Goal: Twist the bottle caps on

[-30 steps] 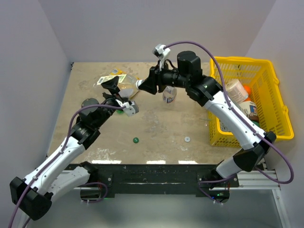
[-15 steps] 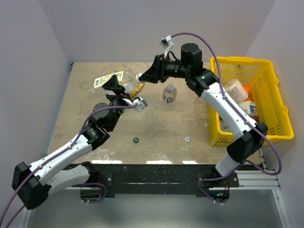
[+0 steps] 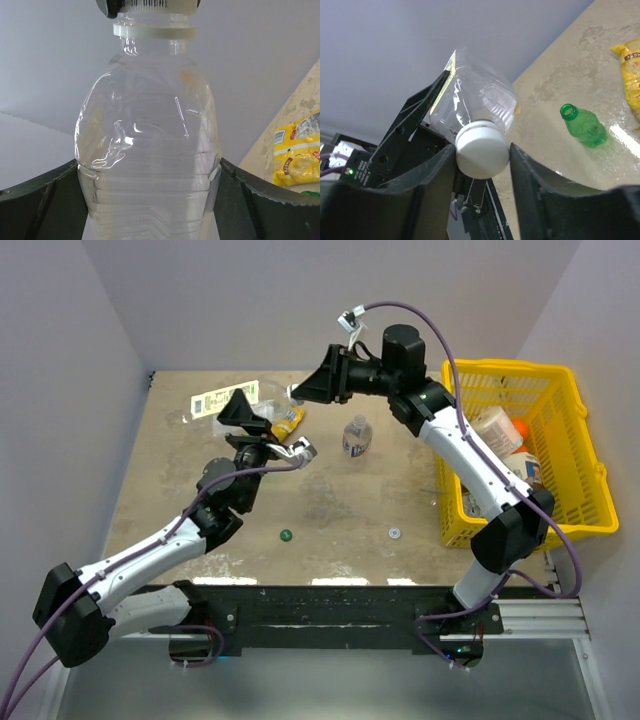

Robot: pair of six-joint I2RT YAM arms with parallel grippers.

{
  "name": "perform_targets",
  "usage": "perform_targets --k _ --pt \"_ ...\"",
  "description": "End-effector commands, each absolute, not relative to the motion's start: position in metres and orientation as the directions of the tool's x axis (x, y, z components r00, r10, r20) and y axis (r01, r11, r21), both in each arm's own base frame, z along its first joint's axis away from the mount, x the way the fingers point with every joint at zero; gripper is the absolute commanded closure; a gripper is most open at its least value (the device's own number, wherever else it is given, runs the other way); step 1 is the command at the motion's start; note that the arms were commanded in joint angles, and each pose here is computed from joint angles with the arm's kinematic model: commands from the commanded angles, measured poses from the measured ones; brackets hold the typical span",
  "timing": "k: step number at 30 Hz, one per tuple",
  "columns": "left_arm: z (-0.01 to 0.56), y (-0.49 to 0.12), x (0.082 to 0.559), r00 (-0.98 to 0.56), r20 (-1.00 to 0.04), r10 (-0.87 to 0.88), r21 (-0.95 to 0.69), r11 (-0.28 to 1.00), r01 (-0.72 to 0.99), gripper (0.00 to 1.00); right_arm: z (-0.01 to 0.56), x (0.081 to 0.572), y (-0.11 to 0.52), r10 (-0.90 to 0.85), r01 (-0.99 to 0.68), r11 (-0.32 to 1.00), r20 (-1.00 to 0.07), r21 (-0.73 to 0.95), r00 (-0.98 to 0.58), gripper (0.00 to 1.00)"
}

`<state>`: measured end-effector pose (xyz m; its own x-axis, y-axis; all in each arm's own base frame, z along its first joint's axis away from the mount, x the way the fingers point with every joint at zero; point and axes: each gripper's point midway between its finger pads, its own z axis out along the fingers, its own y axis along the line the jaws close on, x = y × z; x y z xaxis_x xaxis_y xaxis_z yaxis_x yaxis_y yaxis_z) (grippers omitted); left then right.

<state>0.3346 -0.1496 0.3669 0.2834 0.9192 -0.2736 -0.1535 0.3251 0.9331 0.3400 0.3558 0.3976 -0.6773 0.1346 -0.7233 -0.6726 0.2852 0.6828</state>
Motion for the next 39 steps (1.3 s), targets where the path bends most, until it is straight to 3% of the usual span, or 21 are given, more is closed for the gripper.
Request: perform_targets --k 1,3,8,11,13,14,15,16,18,24,27,30,39 --pt "0.402 -0.159 0.33 0.356 -0.391 0.849 0.877 0.461 -0.136 1.0 0.416 0.334 0.352 0.12 -0.755 0.2 -0.78 0.625 -0.614 0.25" --pt "0.39 -0.154 0.335 0.322 -0.441 0.838 0.873 0.484 -0.063 1.0 0.431 0.343 0.33 0.142 -0.782 0.203 -0.808 0.59 -0.572 0.01" --pt "0.35 -0.163 0.334 0.303 -0.51 0.805 0.86 0.491 0.14 1.0 0.489 0.336 0.262 0.18 -0.866 0.181 -0.881 0.466 -0.437 0.01" --pt "0.336 -0.183 0.324 0.342 -0.588 0.733 0.808 0.511 0.295 1.0 0.503 0.312 0.241 0.128 -0.942 0.154 -0.951 0.299 -0.281 0.01" --pt "0.326 -0.191 0.311 0.351 -0.634 0.689 0.766 0.498 0.407 1.0 0.475 0.309 0.23 -0.032 -0.966 0.258 -0.999 0.025 -0.034 0.01" --pt "0.331 -0.214 0.295 0.416 -0.695 0.586 0.711 0.475 0.518 1.0 0.472 0.285 0.238 -0.095 -0.966 0.238 -0.992 -0.101 0.081 0.01" --pt "0.323 -0.217 0.287 0.413 -0.717 0.562 0.681 0.436 0.588 1.0 0.445 0.292 0.23 -0.262 -0.918 0.27 -0.94 -0.29 0.219 0.02" --pt "0.327 -0.224 0.276 0.442 -0.733 0.517 0.665 0.407 0.626 1.0 0.418 0.288 0.231 -0.334 -0.914 0.236 -0.911 -0.33 0.242 0.06" --pt "0.333 -0.24 0.255 0.451 -0.786 0.423 0.601 0.351 0.718 1.0 0.418 0.277 0.227 -0.372 -0.852 0.222 -0.849 -0.474 0.375 0.09" --pt "0.34 -0.262 0.233 0.406 -0.853 0.329 0.493 0.25 0.833 1.0 0.39 0.258 0.223 -0.434 -0.749 0.076 -0.698 -0.658 0.569 0.19" --pt "0.34 -0.265 0.226 0.417 -0.849 0.324 0.493 0.206 0.845 1.0 0.39 0.254 0.227 -0.423 -0.738 0.057 -0.686 -0.672 0.592 0.22" --pt "0.34 -0.266 0.229 0.439 -0.833 0.335 0.517 0.192 0.834 1.0 0.393 0.244 0.234 -0.4 -0.738 -0.006 -0.675 -0.675 0.62 0.33" --pt "0.339 -0.262 0.236 0.475 -0.797 0.373 0.567 0.192 0.801 1.0 0.394 0.212 0.252 -0.34 -0.667 -0.14 -0.597 -0.732 0.727 0.35"
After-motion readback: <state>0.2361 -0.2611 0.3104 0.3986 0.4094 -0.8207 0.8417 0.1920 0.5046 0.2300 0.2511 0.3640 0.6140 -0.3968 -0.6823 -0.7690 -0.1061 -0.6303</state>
